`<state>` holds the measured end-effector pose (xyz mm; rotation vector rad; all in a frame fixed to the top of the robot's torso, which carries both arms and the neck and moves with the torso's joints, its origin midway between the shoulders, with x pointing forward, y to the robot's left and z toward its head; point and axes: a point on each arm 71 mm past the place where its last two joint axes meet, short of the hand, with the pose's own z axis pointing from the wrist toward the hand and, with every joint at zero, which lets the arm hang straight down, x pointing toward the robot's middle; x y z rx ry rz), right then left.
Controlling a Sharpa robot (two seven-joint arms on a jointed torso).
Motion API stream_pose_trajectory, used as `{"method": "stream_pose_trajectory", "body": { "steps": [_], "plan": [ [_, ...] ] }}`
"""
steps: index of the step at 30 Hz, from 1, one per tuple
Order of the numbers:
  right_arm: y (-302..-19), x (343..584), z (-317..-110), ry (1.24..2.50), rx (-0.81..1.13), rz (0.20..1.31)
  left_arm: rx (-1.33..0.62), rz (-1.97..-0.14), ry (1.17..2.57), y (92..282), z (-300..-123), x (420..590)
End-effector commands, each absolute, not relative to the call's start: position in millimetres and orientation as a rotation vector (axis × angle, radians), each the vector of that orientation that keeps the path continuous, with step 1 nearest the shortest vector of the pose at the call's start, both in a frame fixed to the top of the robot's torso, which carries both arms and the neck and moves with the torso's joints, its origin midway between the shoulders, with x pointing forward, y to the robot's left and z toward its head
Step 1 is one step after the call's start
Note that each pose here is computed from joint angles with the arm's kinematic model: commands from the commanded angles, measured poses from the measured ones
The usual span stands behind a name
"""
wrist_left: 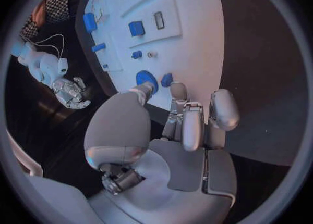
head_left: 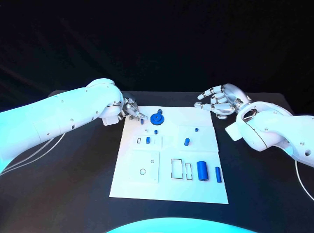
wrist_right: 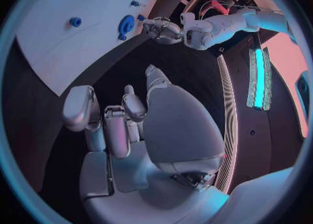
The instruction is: Assemble the parts on the task board
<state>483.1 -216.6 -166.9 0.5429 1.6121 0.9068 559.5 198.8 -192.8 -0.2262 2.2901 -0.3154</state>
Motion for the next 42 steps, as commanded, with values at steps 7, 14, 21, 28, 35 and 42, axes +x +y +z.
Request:
{"method": "stream_pose_trajectory", "body": {
  "steps": [7,14,21,28,35,42],
  "plan": [
    [-215.2,483.0,-166.6,1.610,0.533,0.917,-0.229,-0.346,2.320,195.0,-196.5,561.0],
    [-214.8,482.8,-166.6,1.610,0.532,0.919,-0.250,-0.344,2.310,195.3,-197.5,563.4],
    [-214.7,482.7,-166.6,1.611,0.532,0.919,-0.262,-0.348,2.312,195.6,-198.1,564.3],
    [-214.7,482.7,-166.6,1.611,0.532,0.919,-0.251,-0.349,2.330,195.2,-199.2,563.7],
    [-214.9,482.8,-166.6,1.611,0.532,0.919,-0.245,-0.350,2.342,196.0,-200.1,563.0],
    [-214.7,482.8,-166.6,1.611,0.532,0.919,-0.252,-0.352,2.335,197.7,-199.8,563.1]
  ]
}}
